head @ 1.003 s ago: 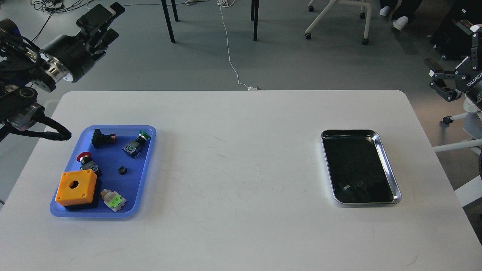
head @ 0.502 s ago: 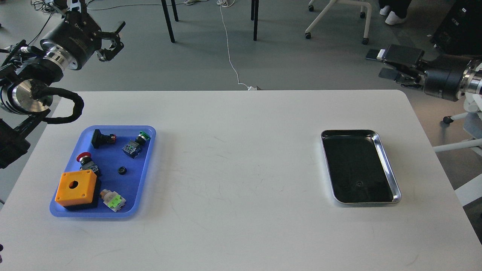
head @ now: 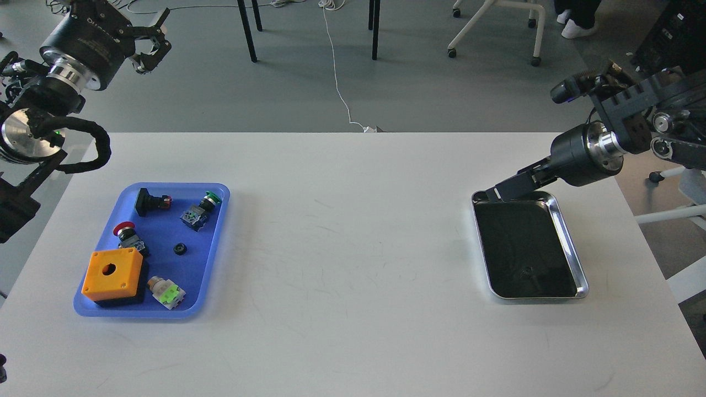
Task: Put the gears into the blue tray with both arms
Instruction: 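Reach the right gripper down into the metal tray, then grasp another small black part and lift it with the right gripper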
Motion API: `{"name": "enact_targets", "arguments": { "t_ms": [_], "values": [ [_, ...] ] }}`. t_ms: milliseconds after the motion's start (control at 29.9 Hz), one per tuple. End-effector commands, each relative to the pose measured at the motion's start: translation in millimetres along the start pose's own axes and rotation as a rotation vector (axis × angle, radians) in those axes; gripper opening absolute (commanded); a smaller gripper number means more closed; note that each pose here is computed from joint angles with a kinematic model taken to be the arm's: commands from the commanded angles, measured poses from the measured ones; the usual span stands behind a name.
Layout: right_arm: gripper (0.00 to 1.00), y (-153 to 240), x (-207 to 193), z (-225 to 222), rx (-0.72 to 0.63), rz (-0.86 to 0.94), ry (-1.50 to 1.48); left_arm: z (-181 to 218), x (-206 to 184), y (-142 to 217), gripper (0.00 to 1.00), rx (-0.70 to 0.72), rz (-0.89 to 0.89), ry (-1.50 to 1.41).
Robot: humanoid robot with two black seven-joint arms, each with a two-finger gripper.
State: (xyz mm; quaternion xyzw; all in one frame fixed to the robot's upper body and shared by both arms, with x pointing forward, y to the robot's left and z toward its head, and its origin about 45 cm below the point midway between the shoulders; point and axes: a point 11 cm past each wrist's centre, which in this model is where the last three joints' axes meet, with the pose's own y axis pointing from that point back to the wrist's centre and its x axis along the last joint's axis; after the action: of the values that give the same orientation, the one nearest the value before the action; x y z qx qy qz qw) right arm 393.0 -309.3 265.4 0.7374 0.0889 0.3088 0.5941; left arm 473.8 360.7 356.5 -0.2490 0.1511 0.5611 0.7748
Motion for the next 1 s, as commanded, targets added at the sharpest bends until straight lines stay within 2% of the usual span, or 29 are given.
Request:
{"name": "enact_targets", "arguments": {
  "t_ms": [0, 134, 201, 301, 569, 970],
  "values": [
    [0.95, -11.7, -20.3, 6.8, -0.027, -0.076, 0.027, -1.4, 2.4, 3.5, 0.98, 0.001, -0.008, 0.007],
    [0.90, -26.7, -31.6, 8.0, -0.022, -0.108, 0.023, -3.6, 3.4, 4.6, 0.98, -0.001, -0.006, 0.011],
    [0.80, -33.7, -38.1, 10.1, -0.021, -0.116, 0.017, -1.5, 3.0, 4.2, 0.98, -0.008, -0.007, 0.014],
    [0.73, -50.4, -48.0, 12.7, -0.017, -0.109, 0.024, 0.5, 2.9, 4.1, 0.98, -0.014, -0.008, 0.017],
    [0.66, -70.6, -69.9, 18.4, -0.013, -0.126, 0.002, -2.9, 7.4, 8.4, 0.98, -0.005, -0.002, 0.020],
    [0.53, -87.7, -82.7, 12.6, 0.015, -0.112, 0.011, -7.8, 11.4, 12.2, 0.98, 0.002, 0.007, 0.025]
  ]
}}
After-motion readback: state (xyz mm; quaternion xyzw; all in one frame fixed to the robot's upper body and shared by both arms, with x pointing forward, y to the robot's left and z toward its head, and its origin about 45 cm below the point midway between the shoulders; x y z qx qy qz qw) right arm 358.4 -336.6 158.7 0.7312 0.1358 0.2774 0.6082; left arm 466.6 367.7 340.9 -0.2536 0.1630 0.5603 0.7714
